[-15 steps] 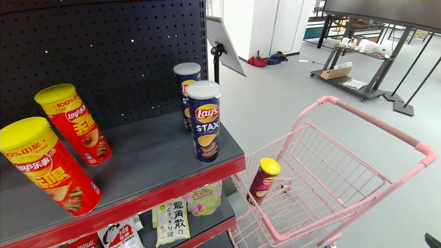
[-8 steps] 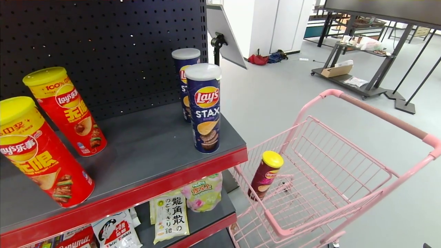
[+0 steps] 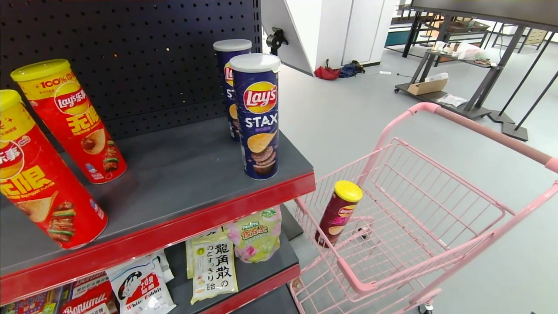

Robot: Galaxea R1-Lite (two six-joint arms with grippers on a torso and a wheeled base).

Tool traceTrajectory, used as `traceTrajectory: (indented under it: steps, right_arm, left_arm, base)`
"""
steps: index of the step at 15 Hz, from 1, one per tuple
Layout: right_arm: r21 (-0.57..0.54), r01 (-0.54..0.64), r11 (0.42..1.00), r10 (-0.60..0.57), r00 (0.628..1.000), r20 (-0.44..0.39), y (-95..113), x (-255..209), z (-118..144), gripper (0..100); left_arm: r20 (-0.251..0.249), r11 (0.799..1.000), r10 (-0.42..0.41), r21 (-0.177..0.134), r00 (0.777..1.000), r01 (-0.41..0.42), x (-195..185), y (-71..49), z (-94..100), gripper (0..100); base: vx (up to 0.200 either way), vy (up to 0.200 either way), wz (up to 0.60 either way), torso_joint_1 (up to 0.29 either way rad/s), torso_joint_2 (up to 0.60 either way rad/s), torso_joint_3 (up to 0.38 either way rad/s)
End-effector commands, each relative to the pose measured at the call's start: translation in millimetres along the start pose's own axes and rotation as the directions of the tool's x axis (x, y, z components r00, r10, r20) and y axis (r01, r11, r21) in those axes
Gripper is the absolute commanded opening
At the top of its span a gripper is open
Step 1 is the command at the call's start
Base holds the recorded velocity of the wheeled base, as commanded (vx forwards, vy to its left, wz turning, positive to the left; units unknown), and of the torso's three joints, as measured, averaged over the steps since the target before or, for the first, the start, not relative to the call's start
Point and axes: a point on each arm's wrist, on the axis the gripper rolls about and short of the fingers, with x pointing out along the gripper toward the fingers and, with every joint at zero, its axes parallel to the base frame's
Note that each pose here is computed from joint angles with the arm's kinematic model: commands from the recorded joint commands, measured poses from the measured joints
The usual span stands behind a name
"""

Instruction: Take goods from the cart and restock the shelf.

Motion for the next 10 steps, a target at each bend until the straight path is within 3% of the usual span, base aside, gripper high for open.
traceTrajectory:
  steps: [1,3,7,10]
  right_arm:
    - [0.076,-0.047,0.996,0.050,0.998,-0.047,2,30,37,100]
    - [0.170,-0.148,0.974,0.156,0.987,-0.034,15,72,66,100]
    - [0.167,-0.243,0.955,0.269,0.951,-0.152,55,153,57,100]
    - [0.176,-0.296,0.939,0.325,0.931,-0.169,82,191,55,100]
  left_arm:
    - [-0.007,1.000,0.001,-0.002,1.000,-0.001,1,-0.3,-2.3,100]
    - [-0.010,1.000,0.010,-0.008,1.000,-0.010,1,-0.2,-2.7,100]
    - [-0.012,1.000,0.024,-0.009,1.000,-0.024,1,0.1,-2.7,100]
    - [-0.009,1.000,0.024,-0.014,1.000,-0.024,1,0.2,-2.5,100]
  base:
    - [0.000,0.000,0.00,0.000,0.00,0.000]
    - [0.000,0.000,0.00,0.000,0.00,0.000]
    - [0.000,0.000,0.00,0.000,0.00,0.000]
    - [0.000,0.000,0.00,0.000,0.00,0.000]
